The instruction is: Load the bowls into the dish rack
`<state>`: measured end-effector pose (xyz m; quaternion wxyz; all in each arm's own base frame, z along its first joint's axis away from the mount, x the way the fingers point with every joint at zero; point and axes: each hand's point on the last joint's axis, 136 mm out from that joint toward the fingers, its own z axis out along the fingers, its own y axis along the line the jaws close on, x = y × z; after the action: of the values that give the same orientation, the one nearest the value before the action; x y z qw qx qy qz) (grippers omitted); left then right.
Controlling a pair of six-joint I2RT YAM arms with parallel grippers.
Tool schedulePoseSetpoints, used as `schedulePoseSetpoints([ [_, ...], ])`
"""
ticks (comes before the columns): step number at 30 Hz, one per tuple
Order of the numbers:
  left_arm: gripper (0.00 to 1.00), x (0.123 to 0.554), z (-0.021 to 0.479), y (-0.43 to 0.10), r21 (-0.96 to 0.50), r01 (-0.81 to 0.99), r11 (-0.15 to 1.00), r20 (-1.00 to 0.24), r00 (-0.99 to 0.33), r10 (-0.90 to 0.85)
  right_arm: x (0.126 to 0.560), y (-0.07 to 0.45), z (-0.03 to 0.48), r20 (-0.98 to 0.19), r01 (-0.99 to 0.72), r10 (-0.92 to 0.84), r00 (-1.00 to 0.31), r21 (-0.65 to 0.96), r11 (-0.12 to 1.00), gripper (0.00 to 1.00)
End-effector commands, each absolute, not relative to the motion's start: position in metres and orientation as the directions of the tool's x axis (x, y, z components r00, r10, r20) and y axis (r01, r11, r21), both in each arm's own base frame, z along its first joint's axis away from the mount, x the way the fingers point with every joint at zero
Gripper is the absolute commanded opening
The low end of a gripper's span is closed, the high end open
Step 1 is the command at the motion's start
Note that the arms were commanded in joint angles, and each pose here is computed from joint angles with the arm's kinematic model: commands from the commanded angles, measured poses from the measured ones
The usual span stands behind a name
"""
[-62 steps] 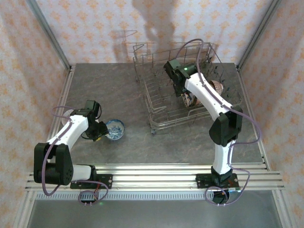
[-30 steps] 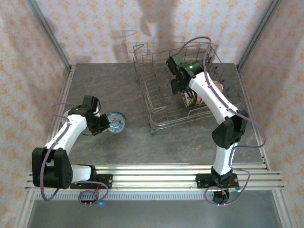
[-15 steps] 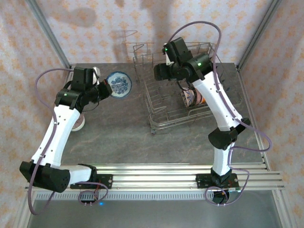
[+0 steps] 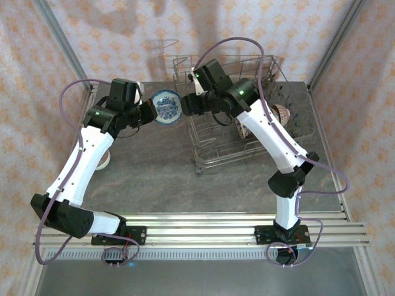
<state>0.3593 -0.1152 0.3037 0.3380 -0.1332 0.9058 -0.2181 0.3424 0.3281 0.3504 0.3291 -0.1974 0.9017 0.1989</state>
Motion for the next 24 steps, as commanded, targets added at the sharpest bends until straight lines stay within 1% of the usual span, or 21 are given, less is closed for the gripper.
schedulePoseSetpoints([
  [1, 0.00, 0.359, 0.330, -0.113, -0.478, -0.079, 0.875, -0.605, -0.692, -0.393, 0.338, 0.339, 0.371, -0.713, -0.520, -0.190, -0.675, 0.277, 0.808, 0.55],
  [5, 0.00, 0.358, 0.329, -0.113, -0.479, -0.090, 0.873, -0.597, -0.696, -0.399, 0.338, 0.349, 0.368, -0.706, -0.531, -0.187, -0.683, 0.304, 0.791, 0.53],
  [9, 0.00, 0.355, 0.331, -0.112, -0.471, -0.096, 0.877, -0.600, -0.693, -0.399, 0.351, 0.344, 0.360, -0.704, -0.475, -0.160, -0.692, 0.278, 0.835, 0.45],
  [10, 0.00, 0.354, 0.331, -0.111, -0.481, -0.121, 0.868, -0.587, -0.691, -0.422, 0.353, 0.344, 0.357, -0.700, -0.463, -0.154, -0.697, 0.275, 0.843, 0.45],
  [13, 0.00, 0.354, 0.330, -0.114, -0.487, -0.128, 0.864, -0.581, -0.692, -0.429, 0.354, 0.352, 0.353, -0.690, -0.460, -0.135, -0.711, 0.311, 0.832, 0.42],
  [16, 0.00, 0.354, 0.330, -0.116, -0.493, -0.128, 0.861, -0.576, -0.693, -0.433, 0.356, 0.359, 0.351, -0.685, -0.458, -0.122, -0.718, 0.334, 0.824, 0.41],
  [20, 0.00, 0.352, 0.335, -0.117, -0.498, -0.121, 0.858, -0.585, -0.684, -0.436, 0.357, 0.363, 0.344, -0.678, -0.451, -0.131, -0.723, 0.321, 0.833, 0.39],
  [24, 0.00, 0.350, 0.337, -0.117, -0.491, -0.124, 0.863, -0.587, -0.685, -0.432, 0.363, 0.357, 0.336, -0.670, -0.406, -0.115, -0.733, 0.296, 0.865, 0.27],
])
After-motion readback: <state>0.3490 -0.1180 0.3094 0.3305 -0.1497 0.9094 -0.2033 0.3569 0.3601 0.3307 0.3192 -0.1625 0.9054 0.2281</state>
